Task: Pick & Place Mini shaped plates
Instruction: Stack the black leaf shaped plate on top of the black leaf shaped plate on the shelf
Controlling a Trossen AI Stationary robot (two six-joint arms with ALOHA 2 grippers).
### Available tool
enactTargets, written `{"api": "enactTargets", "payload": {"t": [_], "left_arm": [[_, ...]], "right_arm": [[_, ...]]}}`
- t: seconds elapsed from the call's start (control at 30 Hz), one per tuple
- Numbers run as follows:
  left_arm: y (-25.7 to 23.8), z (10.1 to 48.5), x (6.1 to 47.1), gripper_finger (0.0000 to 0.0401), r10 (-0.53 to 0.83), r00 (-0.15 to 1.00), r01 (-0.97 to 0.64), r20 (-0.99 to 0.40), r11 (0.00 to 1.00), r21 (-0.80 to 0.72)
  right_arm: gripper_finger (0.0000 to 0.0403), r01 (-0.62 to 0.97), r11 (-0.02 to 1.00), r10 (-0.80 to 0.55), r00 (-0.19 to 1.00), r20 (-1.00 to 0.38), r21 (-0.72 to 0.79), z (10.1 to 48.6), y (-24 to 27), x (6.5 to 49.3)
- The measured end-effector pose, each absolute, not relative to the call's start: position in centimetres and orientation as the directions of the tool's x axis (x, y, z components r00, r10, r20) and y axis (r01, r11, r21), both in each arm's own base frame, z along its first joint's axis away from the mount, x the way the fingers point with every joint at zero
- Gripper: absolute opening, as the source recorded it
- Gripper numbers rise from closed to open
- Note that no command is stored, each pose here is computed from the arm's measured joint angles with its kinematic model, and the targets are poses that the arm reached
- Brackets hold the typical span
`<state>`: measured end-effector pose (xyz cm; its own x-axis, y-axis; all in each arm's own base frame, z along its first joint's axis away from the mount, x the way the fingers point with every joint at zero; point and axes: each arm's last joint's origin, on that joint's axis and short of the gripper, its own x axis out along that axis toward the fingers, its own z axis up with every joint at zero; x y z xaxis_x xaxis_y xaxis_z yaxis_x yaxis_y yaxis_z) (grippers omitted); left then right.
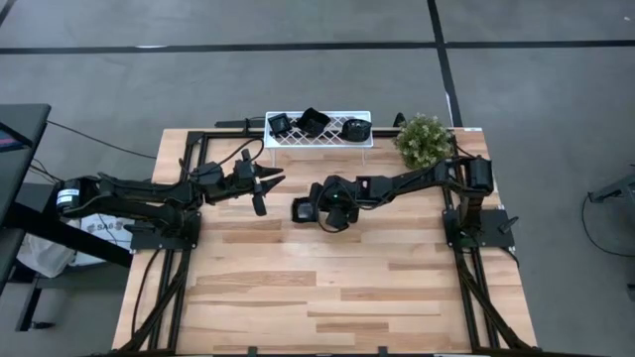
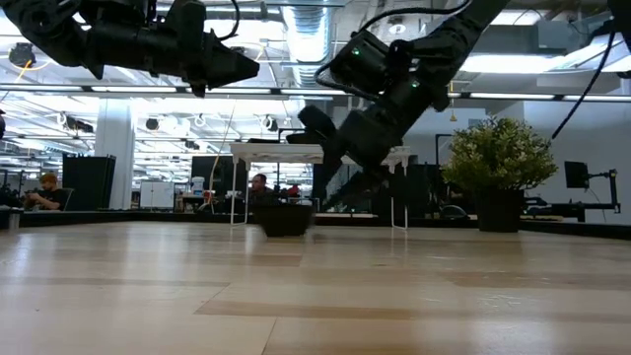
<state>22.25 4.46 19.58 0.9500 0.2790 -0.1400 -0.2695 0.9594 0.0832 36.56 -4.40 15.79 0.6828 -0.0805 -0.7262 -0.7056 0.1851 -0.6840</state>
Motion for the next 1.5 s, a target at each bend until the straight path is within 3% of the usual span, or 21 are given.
{"api": "enactTargets", "payload": {"t": [0.57, 1.0, 1.17, 1.37, 1.5], "left_arm": [[4.3, 19.4, 22.3, 0.0095, 0.270, 0.950, -0.260, -0.159, 0.962, 0.082], [4.4, 17.9, 21.8, 0.0095, 0.326, 0.897, -0.297, -0.299, 0.945, 0.138], [3.7, 16.5, 20.3, 0.0095, 0.198, 0.925, -0.178, -0.324, 0.980, 0.090], [2.8, 15.9, 16.4, 0.0095, 0.137, 0.975, -0.143, -0.175, 0.989, -0.025], [1.9, 14.6, 14.1, 0.0095, -0.028, 0.986, 0.016, -0.164, 0.997, -0.076]], "right_arm": [[0.0092, -0.701, 0.176, -0.109, 0.684, -0.721, -0.691, 16.6, -4.5, 36.9], [0.0092, -0.669, 0.207, -0.065, 0.718, -0.693, -0.714, 17.2, -2.6, 37.4], [0.0092, -0.684, 0.301, -0.086, 0.675, -0.733, -0.665, 17.2, -2.1, 37.2], [0.0092, -0.683, 0.366, -0.086, 0.651, -0.754, -0.632, 17.0, -2.1, 37.0], [0.0092, -0.672, 0.387, -0.087, 0.655, -0.751, -0.631, 17.3, -2.1, 36.9]]}}
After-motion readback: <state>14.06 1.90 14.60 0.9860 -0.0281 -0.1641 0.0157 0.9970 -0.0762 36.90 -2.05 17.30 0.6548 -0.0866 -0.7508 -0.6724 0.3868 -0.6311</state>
